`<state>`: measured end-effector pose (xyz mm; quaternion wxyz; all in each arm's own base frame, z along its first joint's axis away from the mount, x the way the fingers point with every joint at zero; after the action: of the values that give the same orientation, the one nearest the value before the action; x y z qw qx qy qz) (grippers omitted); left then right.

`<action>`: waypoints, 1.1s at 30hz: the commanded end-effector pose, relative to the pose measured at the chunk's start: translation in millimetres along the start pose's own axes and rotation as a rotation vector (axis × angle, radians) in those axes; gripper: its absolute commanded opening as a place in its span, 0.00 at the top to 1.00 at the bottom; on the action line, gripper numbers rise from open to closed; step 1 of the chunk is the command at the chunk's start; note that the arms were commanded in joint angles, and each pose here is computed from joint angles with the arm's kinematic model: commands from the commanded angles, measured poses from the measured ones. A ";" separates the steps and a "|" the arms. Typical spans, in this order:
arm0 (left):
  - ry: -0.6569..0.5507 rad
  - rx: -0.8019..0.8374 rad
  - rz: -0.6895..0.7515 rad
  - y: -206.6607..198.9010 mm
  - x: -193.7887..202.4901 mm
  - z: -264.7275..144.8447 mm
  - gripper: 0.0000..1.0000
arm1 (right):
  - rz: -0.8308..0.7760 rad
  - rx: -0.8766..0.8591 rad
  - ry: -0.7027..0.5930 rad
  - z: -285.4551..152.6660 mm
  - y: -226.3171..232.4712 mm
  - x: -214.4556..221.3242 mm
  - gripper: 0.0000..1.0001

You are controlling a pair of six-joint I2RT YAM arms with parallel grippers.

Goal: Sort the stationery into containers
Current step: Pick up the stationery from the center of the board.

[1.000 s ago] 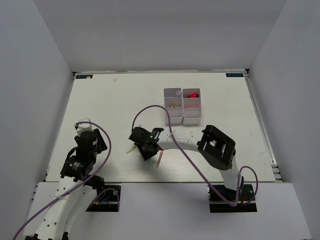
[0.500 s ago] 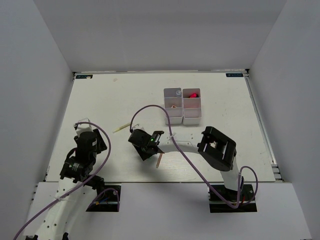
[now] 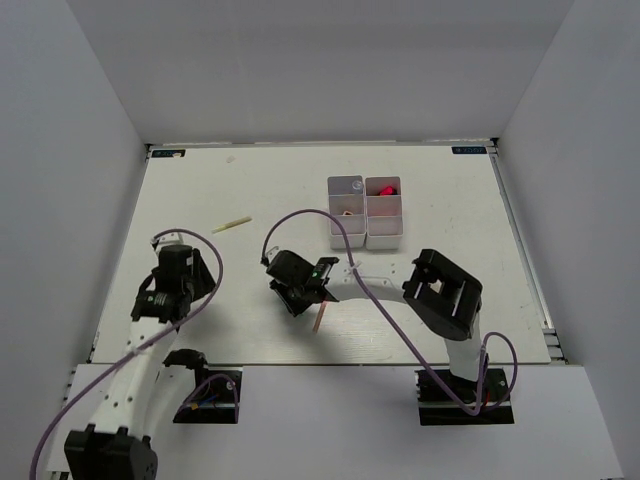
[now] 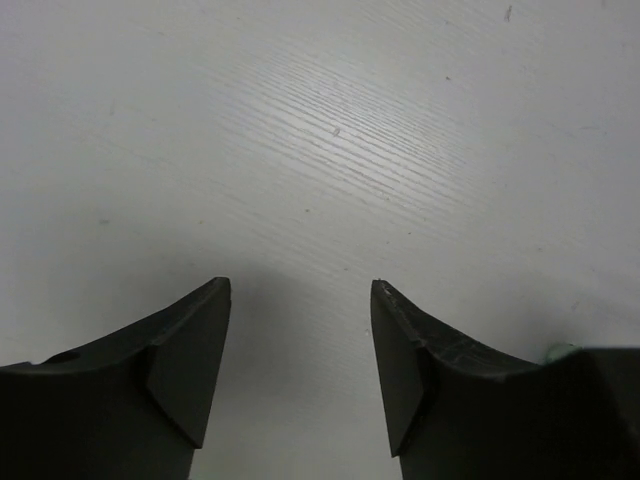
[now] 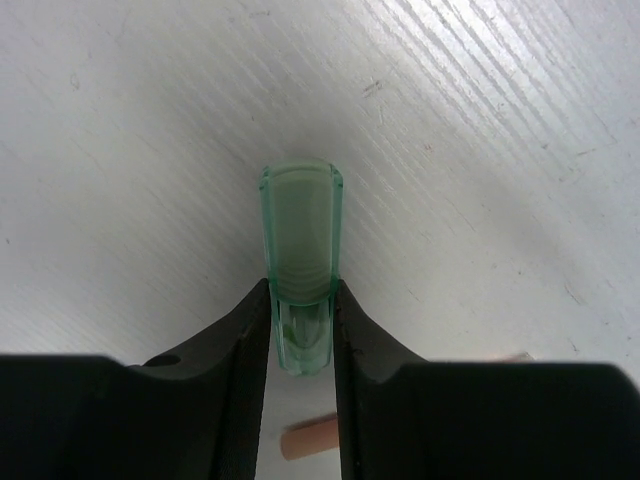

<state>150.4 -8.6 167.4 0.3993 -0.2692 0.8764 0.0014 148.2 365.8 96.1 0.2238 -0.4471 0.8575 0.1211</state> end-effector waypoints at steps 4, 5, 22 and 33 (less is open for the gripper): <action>0.057 0.195 -0.097 -48.6 -42.4 20.9 0.27 | -0.154 -0.062 0.111 -24.1 -28.1 31.2 1.00; 0.078 0.192 -0.094 -59.2 -50.4 36.5 0.30 | -0.170 -0.059 0.089 -30.0 -34.5 27.1 1.00; -0.003 0.109 -0.087 -197.7 -180.7 278.8 0.26 | -0.312 0.088 -0.405 -218.1 -122.2 -31.1 1.00; -0.079 -0.061 -0.385 -189.6 -165.8 403.3 0.29 | -0.068 0.094 -0.315 -236.3 -167.9 1.1 1.00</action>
<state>628.9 -23.5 80.8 0.4901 -0.3843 0.7797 -0.0647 226.7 179.1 289.4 0.3916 -0.4531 0.7928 0.1130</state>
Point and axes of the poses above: each gripper's point midway between its finger pads, its own z axis out along the fingers, its own y axis along the line the jaws close on, x = y × z, the point moved 9 cm from there along -z, back along the fingers, and after that the axes turned 9 degrees about -z, right-handed, at the moved point
